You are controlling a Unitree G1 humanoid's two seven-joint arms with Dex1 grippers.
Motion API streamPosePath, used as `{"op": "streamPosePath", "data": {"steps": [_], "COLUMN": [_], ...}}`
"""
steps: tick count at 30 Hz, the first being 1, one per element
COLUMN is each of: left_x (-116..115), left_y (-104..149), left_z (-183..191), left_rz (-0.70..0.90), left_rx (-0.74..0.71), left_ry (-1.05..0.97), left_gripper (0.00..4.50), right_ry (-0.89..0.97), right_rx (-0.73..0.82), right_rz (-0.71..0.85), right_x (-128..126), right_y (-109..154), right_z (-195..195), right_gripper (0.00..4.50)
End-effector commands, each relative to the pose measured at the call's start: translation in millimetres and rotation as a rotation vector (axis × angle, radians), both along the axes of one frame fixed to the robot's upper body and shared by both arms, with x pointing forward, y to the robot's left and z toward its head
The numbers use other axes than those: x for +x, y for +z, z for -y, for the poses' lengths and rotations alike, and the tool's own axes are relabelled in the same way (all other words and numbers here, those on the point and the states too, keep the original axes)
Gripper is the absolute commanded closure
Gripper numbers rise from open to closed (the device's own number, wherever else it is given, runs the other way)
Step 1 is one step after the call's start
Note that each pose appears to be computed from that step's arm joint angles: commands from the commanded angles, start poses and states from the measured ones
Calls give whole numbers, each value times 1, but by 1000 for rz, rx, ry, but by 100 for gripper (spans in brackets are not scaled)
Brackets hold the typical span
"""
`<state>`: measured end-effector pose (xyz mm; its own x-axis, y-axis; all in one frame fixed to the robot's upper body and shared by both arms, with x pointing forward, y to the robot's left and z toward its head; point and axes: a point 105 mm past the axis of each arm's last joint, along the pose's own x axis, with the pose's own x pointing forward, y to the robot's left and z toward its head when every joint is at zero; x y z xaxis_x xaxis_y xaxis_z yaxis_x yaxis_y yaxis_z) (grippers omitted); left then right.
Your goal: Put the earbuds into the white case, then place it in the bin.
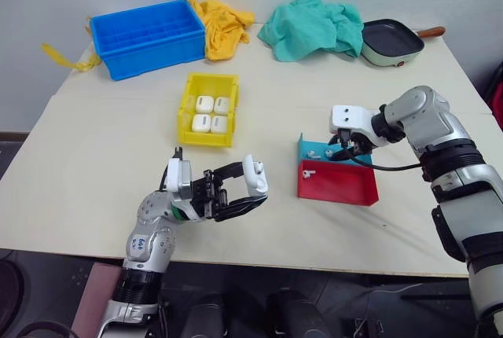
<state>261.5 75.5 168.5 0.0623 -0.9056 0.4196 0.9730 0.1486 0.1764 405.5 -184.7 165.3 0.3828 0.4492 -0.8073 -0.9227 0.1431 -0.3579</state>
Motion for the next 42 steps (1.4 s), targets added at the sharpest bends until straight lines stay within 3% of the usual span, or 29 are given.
{"op": "streamPosePath", "data": {"steps": [1, 37, 40, 42], "left_x": [-7, -5, -6, -6], "left_y": [10, 10, 9, 9], "left_z": [5, 0, 1, 1], "left_rz": [56, 55, 54, 53], "left_rx": [-9, 8, 9, 10], "left_ry": [-4, 20, 22, 21], "left_gripper": [172, 172, 172, 172], "right_ry": [8, 16, 21, 26], "right_rx": [-32, -52, -48, -41], "right_rz": [26, -26, -28, -29], "right_x": [4, 6, 6, 6], "right_y": [5, -11, -13, -13], "right_z": [0, -6, -7, -9], "right_gripper": [229, 229, 292, 361]}}
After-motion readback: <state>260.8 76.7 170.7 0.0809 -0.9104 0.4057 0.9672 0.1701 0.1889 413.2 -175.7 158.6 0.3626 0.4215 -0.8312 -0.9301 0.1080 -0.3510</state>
